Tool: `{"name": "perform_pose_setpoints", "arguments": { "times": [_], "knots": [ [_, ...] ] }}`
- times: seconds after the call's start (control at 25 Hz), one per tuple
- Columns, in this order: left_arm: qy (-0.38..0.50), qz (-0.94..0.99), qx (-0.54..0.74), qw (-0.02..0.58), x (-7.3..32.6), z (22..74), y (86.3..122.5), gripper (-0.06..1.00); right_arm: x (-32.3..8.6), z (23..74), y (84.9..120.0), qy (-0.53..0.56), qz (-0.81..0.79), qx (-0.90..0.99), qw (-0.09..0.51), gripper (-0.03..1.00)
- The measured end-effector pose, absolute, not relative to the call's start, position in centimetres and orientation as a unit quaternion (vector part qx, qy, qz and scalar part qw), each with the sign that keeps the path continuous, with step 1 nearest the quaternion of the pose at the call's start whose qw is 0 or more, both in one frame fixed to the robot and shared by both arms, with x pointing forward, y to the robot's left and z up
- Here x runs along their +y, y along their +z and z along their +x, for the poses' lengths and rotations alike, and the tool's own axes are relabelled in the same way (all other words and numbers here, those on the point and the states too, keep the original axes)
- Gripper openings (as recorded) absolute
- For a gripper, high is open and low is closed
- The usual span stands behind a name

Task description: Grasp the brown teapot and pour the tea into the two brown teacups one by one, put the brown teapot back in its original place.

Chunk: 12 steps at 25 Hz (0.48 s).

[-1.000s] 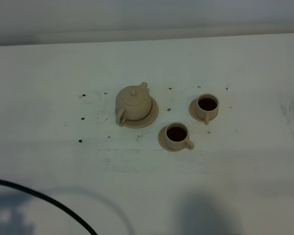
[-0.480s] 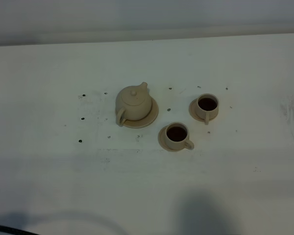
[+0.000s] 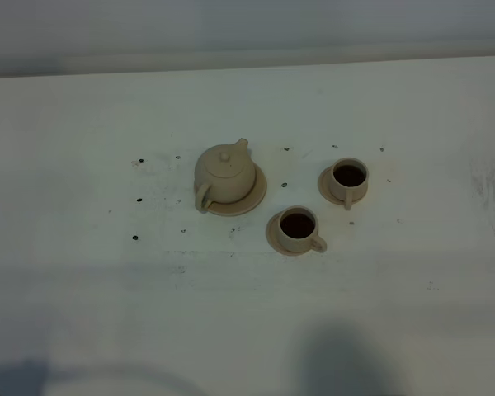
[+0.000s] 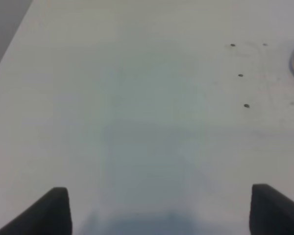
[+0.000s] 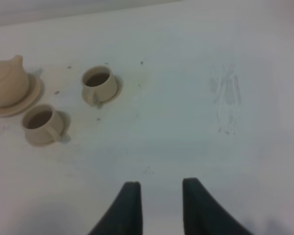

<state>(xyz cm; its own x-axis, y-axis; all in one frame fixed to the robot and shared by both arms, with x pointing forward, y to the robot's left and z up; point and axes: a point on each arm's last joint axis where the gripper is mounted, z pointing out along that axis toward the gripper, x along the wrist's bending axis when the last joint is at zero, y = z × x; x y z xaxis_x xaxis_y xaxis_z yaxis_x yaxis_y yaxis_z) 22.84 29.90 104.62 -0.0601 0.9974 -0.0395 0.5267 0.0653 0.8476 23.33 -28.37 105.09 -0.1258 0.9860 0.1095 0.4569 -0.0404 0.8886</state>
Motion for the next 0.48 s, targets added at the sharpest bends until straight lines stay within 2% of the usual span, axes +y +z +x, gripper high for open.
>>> {"name": "perform_pose_setpoints", "arguments": {
  "times": [0.48],
  "knots": [
    [0.336,0.602,0.634,0.350,29.93,22.84,104.62,0.72,-28.37,23.33,105.09,0.425,0.583,0.619,0.312,0.23]
  ]
}}
